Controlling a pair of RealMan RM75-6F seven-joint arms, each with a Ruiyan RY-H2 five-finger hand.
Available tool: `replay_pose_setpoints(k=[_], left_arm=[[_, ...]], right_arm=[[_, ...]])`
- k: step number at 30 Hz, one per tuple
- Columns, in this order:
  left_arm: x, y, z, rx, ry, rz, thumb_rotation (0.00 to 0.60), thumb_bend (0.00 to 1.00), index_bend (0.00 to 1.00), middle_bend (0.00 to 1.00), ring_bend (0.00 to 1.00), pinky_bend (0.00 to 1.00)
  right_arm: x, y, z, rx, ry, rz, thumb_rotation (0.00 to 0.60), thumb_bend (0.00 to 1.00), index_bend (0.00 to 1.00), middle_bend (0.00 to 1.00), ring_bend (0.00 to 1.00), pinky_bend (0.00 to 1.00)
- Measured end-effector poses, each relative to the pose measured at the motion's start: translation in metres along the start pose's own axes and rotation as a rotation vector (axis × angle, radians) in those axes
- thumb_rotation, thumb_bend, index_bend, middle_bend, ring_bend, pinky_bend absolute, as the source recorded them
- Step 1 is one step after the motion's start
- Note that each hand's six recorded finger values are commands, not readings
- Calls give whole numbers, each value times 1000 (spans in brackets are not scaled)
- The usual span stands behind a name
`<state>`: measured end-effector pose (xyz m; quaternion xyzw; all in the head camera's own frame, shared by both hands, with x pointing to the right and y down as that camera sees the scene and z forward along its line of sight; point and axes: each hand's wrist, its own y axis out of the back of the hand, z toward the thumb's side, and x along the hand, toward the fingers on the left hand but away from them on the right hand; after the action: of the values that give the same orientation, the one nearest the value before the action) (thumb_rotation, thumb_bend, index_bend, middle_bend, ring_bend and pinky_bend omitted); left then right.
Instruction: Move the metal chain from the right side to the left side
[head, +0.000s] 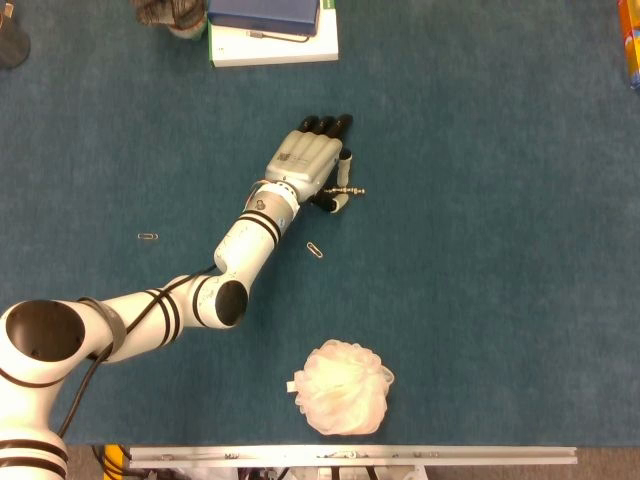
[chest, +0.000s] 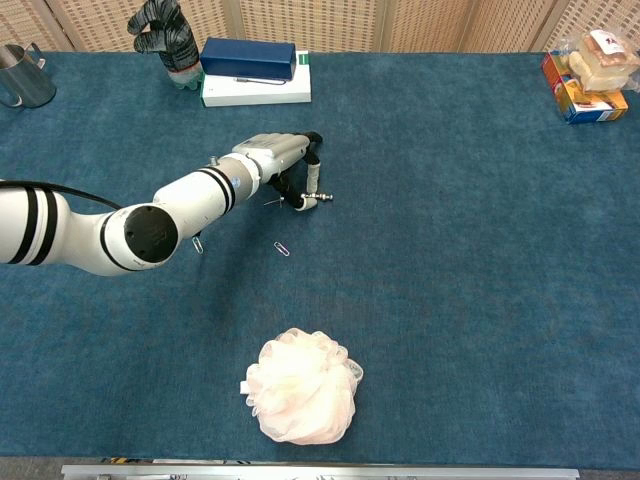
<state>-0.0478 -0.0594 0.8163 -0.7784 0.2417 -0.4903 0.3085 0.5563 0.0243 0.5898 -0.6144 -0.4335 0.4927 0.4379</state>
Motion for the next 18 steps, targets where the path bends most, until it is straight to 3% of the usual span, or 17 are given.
replay_pose_setpoints(k=[6, 18], left_arm=[[0, -1, 1, -3, -1, -4, 600, 372, 548, 0, 0, 32], [-7, 1, 1, -12, -11, 12, 600, 381, 561, 0, 0, 32]], right_arm=[[0, 0, 0, -1, 2, -1, 600, 32, 301, 109, 0, 36], [3, 3, 1, -3, 7, -12, 600, 32, 301, 109, 0, 36]])
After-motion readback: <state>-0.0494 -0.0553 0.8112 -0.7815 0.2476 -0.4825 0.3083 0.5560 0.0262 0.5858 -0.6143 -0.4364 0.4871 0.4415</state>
